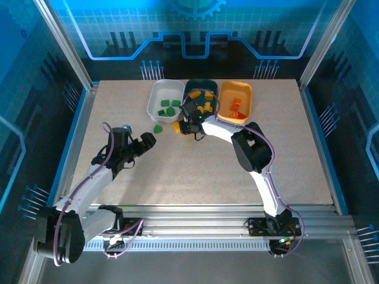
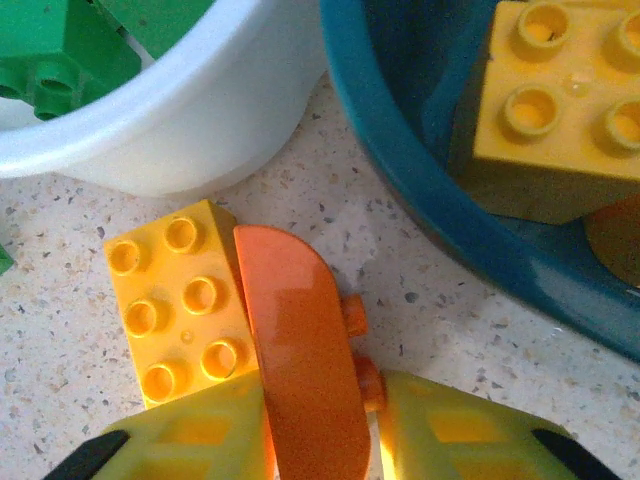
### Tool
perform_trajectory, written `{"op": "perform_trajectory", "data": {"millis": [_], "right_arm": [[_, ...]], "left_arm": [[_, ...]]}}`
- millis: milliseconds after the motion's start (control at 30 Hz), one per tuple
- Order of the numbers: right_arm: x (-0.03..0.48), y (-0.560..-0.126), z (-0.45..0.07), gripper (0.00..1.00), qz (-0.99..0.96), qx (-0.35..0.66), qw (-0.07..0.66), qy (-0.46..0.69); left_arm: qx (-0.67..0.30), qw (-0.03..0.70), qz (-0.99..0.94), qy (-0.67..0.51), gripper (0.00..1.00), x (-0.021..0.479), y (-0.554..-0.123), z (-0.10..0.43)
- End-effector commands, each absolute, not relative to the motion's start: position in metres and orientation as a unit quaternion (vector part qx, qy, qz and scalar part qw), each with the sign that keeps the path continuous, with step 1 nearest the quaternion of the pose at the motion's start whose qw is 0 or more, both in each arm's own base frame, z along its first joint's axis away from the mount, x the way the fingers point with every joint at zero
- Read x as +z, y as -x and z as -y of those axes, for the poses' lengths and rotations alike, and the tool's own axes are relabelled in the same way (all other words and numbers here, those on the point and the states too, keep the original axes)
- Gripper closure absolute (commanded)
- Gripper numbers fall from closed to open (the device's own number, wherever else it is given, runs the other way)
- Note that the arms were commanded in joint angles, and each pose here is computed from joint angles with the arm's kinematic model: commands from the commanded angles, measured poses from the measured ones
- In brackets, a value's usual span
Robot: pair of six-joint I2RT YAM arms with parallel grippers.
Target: Sort the legos into containers by color
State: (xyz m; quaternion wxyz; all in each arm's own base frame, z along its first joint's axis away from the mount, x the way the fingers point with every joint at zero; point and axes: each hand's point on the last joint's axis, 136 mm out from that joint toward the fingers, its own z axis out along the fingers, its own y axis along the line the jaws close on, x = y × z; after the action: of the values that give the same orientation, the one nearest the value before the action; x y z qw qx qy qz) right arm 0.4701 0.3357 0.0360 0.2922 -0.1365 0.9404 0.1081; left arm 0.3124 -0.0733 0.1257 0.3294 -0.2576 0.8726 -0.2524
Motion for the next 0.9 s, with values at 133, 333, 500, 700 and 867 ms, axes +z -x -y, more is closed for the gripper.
{"op": "perform_trajectory", "data": {"millis": [133,333,500,700,867], "right_arm": [[0.054,-0.447,-0.338,0.74,-0.934,0.093,0.305,0.162],[0.078,-0.426,-0.328,0.74,-0.924,0.122,0.329,0.149],[0.116,-0.416,-0.305,0.74,-0.914,0.127,0.362,0.133],[0.158,-0.442,-0.222,0.74,-0.912,0.097,0.395,0.06],[0.151,-0.476,-0.129,0.74,-0.924,0.056,0.376,-0.041]], "left_arm": [[-0.257,0.323,-0.876,0.25,0.01,0.124,-0.308,0.073],[-0.273,0.3,-0.879,0.253,0.01,0.111,-0.309,0.081],[-0.297,0.271,-0.881,0.25,0.01,0.098,-0.31,0.096],[-0.294,0.239,-0.9,0.214,0.01,0.092,-0.321,0.123],[-0.284,0.214,-0.919,0.17,0.01,0.089,-0.335,0.158]]}}
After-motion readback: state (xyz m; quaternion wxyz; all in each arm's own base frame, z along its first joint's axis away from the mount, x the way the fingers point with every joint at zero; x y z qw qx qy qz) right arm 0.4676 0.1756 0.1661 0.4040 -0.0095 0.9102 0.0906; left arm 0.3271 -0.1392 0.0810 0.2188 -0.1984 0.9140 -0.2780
